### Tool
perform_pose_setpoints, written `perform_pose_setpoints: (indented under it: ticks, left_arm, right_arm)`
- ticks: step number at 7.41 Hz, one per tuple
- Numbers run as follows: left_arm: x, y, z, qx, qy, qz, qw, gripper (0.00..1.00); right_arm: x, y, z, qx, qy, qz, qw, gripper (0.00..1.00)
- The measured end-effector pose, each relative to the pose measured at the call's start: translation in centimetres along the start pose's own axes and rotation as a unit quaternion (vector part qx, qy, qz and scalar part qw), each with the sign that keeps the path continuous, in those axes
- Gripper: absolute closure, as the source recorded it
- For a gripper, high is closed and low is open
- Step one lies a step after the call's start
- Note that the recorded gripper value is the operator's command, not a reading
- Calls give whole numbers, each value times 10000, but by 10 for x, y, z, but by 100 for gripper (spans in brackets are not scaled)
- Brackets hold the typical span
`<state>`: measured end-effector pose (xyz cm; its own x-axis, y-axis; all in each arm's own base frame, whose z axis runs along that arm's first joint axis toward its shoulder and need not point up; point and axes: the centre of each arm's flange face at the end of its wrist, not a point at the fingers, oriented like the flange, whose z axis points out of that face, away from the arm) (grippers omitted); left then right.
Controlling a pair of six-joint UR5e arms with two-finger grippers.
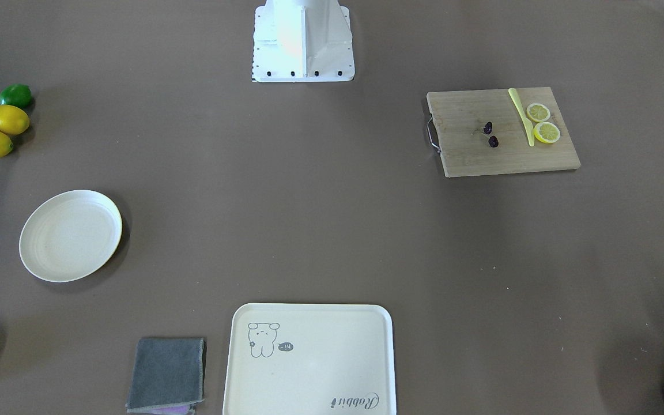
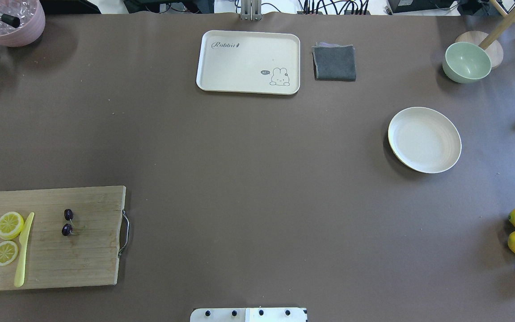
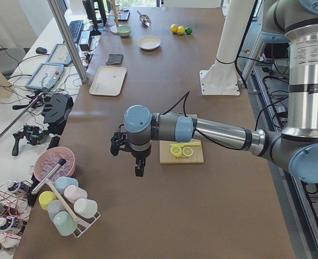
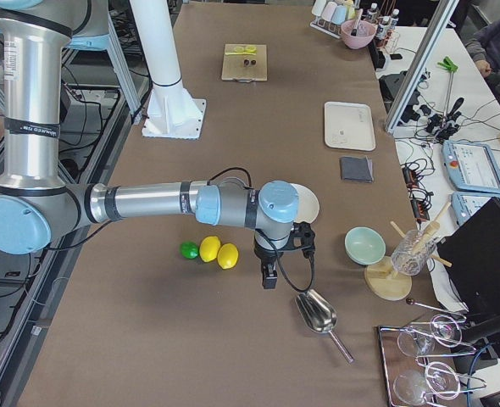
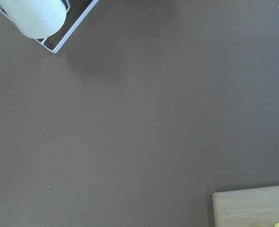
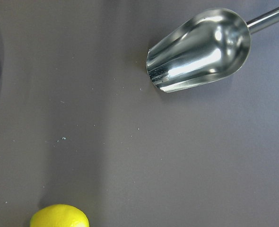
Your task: Place red cherry on plate
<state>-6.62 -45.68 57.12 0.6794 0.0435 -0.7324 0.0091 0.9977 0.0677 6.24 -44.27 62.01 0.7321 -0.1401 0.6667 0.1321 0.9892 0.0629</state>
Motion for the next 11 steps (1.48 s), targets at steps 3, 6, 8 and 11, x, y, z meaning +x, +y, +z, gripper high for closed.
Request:
perform_pose_setpoints:
  ticks: [3,6,8,11]
  left_arm:
    - [8,10,-10,91,-4,74,9999,2]
    - [26,1,-39,413,-19,253,9988,2]
    - [27,-11,-72,846,-58,359,9958,2]
    - [11,-34,-68,1382,-73,825,9869,2]
  right_arm:
    - [-7,-5,-3,48,-34,-85,9999,0]
    - [-48,-19,-51,753,105,-726,9945,0]
    - [-53,-29,-67,1284,158,-824,9882,0]
    - [-47,-30,-58,1626,-1,-560,9851,0]
